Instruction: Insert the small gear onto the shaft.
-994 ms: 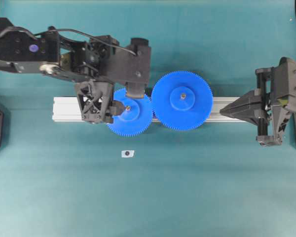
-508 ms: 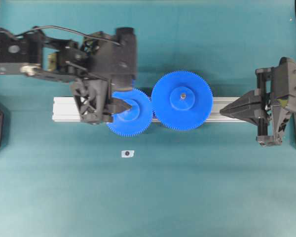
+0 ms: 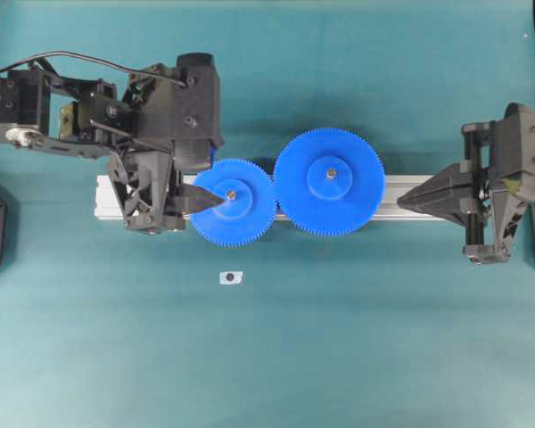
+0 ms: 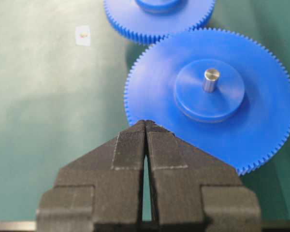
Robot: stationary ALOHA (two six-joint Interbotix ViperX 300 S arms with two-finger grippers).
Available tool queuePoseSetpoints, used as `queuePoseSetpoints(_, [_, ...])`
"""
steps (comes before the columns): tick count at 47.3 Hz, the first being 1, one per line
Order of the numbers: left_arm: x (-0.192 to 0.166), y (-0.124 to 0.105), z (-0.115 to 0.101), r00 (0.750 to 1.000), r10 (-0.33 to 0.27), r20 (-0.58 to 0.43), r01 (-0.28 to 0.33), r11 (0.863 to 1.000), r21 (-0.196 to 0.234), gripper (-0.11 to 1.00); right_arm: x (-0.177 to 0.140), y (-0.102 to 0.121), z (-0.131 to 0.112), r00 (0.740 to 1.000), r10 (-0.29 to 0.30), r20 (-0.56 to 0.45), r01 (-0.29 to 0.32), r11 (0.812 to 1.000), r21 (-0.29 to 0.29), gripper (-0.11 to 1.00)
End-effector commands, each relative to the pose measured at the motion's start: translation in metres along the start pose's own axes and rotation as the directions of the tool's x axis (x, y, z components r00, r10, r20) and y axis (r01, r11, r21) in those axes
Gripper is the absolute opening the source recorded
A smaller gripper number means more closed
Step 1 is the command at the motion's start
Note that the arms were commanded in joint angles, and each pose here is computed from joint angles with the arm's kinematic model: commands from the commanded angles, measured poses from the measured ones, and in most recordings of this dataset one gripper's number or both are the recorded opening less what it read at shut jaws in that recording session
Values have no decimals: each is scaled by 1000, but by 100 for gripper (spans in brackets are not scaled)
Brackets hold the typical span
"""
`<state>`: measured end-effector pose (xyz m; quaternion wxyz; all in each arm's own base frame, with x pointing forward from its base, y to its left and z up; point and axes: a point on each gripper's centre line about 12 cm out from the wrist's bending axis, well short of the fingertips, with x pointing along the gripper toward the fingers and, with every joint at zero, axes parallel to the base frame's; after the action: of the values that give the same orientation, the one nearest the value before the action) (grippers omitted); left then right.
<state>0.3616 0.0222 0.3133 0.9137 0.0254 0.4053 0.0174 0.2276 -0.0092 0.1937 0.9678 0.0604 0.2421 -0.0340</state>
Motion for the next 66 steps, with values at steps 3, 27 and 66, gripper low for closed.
queuePoseSetpoints(3, [-4,0,6,1000,1,25,-1,1000,5,85,0,1,7,1000,2,23,-3,1000,11,3])
queuePoseSetpoints(27, [-1,-1,4,1000,0,9,0,1000,2,85,0,1,6,1000,2,21,-2,1000,11,3])
queuePoseSetpoints(66, [7,-1,-1,999,-3,-37,3,1000,0,85,0,0,6,1000,1,22,-1,1000,11,3])
